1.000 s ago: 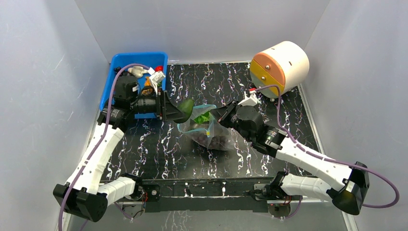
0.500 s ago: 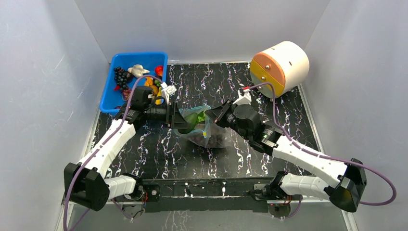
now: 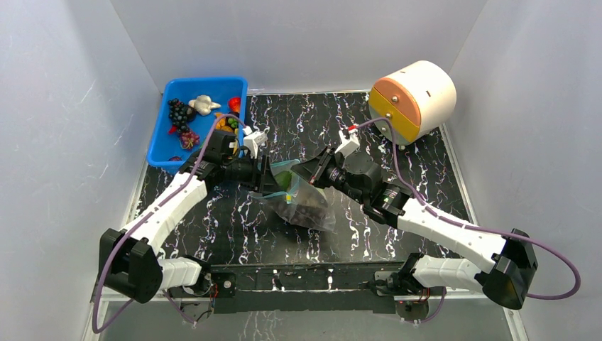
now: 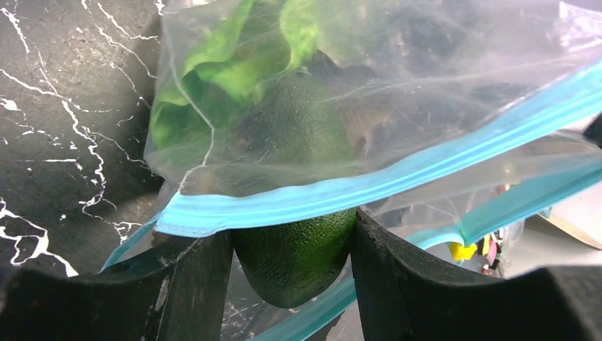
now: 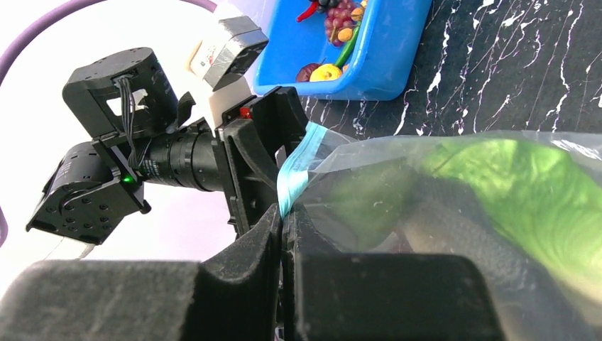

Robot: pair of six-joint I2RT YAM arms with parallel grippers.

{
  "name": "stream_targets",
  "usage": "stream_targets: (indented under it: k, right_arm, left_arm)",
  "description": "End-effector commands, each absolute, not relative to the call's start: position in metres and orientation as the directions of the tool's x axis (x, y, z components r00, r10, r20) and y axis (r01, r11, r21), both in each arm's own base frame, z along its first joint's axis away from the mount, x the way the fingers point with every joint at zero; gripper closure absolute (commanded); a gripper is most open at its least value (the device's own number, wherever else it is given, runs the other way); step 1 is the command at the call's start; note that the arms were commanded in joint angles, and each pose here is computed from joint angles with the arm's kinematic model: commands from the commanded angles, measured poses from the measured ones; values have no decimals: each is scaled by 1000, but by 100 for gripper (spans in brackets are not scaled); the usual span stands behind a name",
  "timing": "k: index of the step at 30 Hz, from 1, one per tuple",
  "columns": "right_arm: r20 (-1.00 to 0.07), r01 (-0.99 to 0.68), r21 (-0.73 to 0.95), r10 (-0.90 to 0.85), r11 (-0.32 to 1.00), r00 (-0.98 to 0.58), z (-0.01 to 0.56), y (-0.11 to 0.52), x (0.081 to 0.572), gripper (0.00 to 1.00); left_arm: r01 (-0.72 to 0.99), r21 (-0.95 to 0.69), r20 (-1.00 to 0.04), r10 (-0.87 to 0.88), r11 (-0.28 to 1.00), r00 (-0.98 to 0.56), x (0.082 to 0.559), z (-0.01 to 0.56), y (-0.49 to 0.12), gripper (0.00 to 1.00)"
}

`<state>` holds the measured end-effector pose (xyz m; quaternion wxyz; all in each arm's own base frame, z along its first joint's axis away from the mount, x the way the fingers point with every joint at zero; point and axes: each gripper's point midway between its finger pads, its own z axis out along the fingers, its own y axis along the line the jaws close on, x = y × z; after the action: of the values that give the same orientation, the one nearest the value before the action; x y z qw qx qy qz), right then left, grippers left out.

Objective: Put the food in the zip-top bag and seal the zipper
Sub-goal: Place the fake fruit in the zipper food storage bag.

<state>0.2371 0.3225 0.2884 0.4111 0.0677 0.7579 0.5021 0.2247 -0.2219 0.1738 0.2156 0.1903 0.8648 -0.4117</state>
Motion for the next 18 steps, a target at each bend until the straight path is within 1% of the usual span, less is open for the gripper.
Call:
stream_targets:
  k: [1,2,3,8,12,14,15,18]
  right_arm:
    - [-544,-453,834,607,314,-580,368,328,235,100]
    - [-544,-450,834,607,318,-579,366,327,235,100]
    - [-543,-448,835,609,319,-579,365,326,235,100]
    - [-548,-433,833,620,344,-562,355,319,236,100]
    - [-560,-408,827,621,386,-548,347,311,238,100]
    - [-561,-409,827,624,387,-544,346,309,237,100]
    - [-559,-409,828,626,385,-543,345,308,237,100]
    - [-556,-410,829,634,380,-538,351,306,236,100]
  left_arm:
    - [498,-587,-519,175,638,-836,225,161,-217,66]
    - [497,-595,-516,174,631,-839,223,163,-218,65]
    - [496,-604,-513,172,624,-841,222,167,-220,62]
    - [497,-594,-543,141,632,-828,219,195,-216,41]
    - [505,-552,-594,113,663,-797,215,227,-206,31]
    - [516,-532,-635,87,671,-767,216,242,-203,22]
    - [519,-531,-646,78,670,-760,216,248,-203,21]
    - [520,-518,-670,56,679,-740,220,263,-202,21]
